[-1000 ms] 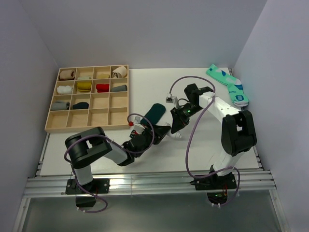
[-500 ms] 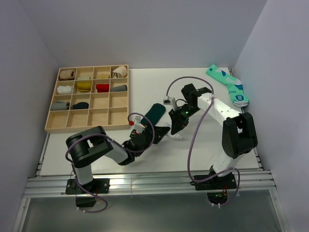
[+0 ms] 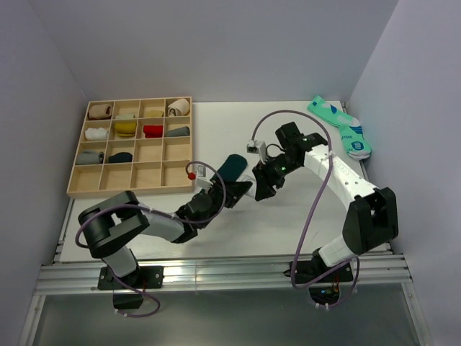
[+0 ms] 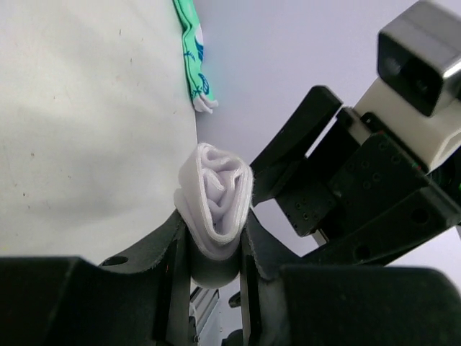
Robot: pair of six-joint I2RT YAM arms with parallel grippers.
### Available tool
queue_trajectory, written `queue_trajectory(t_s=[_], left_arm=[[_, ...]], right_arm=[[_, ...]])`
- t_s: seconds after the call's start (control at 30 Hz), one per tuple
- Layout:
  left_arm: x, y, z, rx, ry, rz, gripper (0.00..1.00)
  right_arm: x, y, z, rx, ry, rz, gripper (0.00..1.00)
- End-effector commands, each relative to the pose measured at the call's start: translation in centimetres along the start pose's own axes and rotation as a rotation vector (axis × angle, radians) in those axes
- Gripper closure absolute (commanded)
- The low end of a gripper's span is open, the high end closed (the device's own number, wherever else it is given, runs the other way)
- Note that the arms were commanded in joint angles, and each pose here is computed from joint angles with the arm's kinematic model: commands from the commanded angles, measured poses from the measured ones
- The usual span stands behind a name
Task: Roll the socks
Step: Pick up the sock at the center of the board, then place the sock in the storage box.
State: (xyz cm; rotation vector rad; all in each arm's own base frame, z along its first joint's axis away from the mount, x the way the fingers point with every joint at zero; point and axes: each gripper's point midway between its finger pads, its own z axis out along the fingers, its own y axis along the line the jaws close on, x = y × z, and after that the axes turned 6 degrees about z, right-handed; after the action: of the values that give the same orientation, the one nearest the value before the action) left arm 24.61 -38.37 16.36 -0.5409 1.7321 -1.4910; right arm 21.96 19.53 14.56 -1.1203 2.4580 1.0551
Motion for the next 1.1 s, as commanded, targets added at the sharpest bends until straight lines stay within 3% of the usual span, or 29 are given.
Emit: queue_trajectory(t_s=[0.0,0.07,0.37,0.47,0.57,0.6,0.8,1.07], left_arm=[[-2.2,-2.2,-0.3,0.037,-0.026,0.052,1.00],[-2.7,-1.5,-0.9,0.006,-0.008,0.096,1.00],[-13.2,-1.3,-5.5,-0.117,-0.177,0.219,1.00],[-18.9,-0.1,-7.1,-0.203,-0.276,0.257,1.00],[-22.6,1.4,-7.2,-0.254,-0.276,0.292,1.00],[-26.5,2.6,-7.6,-0.300,-0.346,0.287,1.00],[-36.0,5.4,-8.5,-0.349,-0.443,0.280,1.00],[-40.1,10.8,-6.2,-0.450,-0.416,0.214,1.00]], right_arm=[[-0.6,-0.2,-1.2,0.056,-0.066,-0.012,0.33],[-0.8,-0.3,-2.1,0.080,-0.095,-0.015,0.30],[-0.6,-2.7,-4.4,0.133,-0.137,0.020,0.30],[-1.1,-3.8,-5.1,0.158,-0.156,0.028,0.30],[-1.6,-4.7,-5.9,0.205,-0.180,0.021,0.30],[-1.8,-4.7,-6.2,0.219,-0.194,0.018,0.30],[-1.3,-5.7,-7.3,0.318,-0.226,-0.012,0.30],[-0.8,-5.9,-8.0,0.359,-0.233,-0.035,0.30]])
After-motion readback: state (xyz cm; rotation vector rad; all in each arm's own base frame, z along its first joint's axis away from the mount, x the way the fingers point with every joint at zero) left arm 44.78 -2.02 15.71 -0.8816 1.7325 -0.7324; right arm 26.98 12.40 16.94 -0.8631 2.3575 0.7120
